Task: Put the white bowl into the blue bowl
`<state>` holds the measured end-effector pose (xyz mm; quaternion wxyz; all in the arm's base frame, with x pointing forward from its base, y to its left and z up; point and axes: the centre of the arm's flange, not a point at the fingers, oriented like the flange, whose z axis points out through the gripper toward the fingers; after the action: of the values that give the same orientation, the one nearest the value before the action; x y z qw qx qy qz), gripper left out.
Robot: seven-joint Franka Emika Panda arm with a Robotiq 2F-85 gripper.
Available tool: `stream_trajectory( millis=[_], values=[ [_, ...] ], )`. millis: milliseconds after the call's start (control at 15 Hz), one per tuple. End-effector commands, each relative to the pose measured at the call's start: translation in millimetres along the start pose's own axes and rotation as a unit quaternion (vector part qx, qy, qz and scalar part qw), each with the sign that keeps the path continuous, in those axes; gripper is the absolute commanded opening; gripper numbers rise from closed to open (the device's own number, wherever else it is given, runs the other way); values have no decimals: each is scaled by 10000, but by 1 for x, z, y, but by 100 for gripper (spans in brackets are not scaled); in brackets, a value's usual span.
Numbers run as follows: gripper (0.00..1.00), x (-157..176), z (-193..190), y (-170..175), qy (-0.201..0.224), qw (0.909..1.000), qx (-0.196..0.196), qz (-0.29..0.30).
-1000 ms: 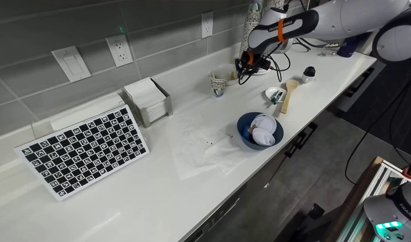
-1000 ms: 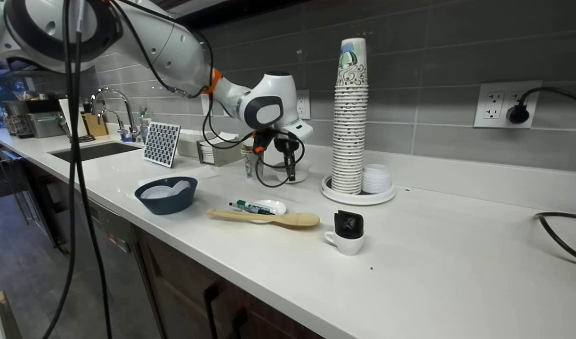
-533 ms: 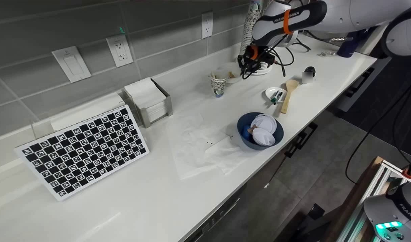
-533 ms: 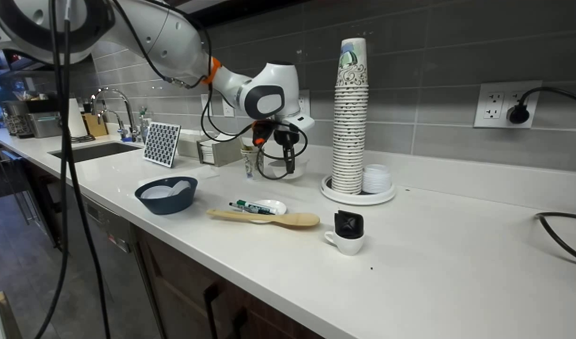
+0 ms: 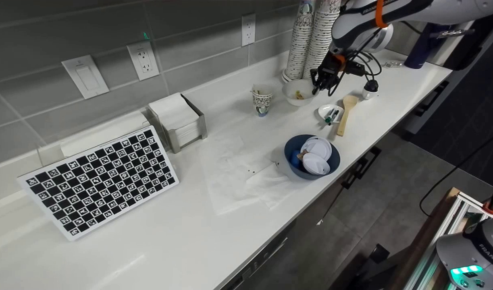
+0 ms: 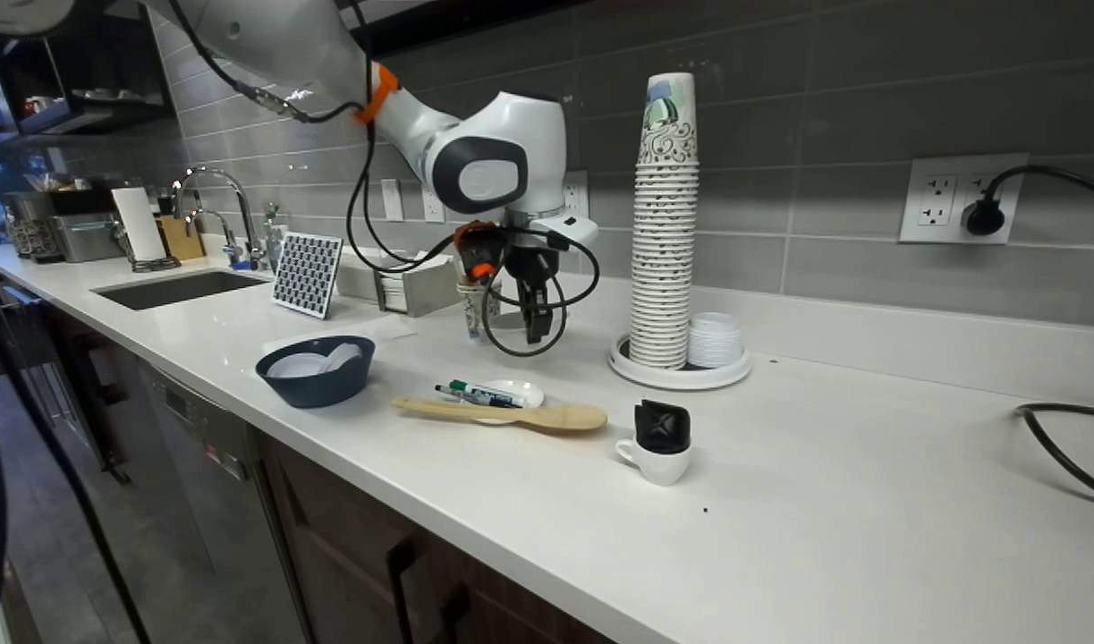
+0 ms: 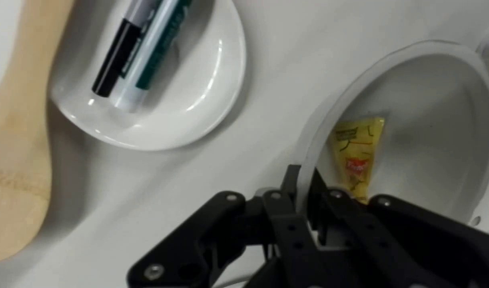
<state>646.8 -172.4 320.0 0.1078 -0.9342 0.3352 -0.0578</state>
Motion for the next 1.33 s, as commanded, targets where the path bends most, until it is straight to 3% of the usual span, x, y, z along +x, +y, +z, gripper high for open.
stream_trajectory(
  millis=[0,267,400,467,533,733,867,1267],
  values=[
    [2,-71,-45,23,262,9950,483,-830],
    [2,-116,-86,19,561,9794,989,-1670],
    [2,-142,-103,0,381,9685,1310,-2082],
    [2,-138,-103,-20,226,9631,1456,-2251],
    [6,-114,-90,-9,378,9731,1149,-1963],
    [6,-134,-106,-29,293,9653,1349,-2218],
    [2,-144,-107,-28,97,9622,1211,-2438],
    [2,-206,-106,-30,-884,9289,1177,-3398]
  ],
)
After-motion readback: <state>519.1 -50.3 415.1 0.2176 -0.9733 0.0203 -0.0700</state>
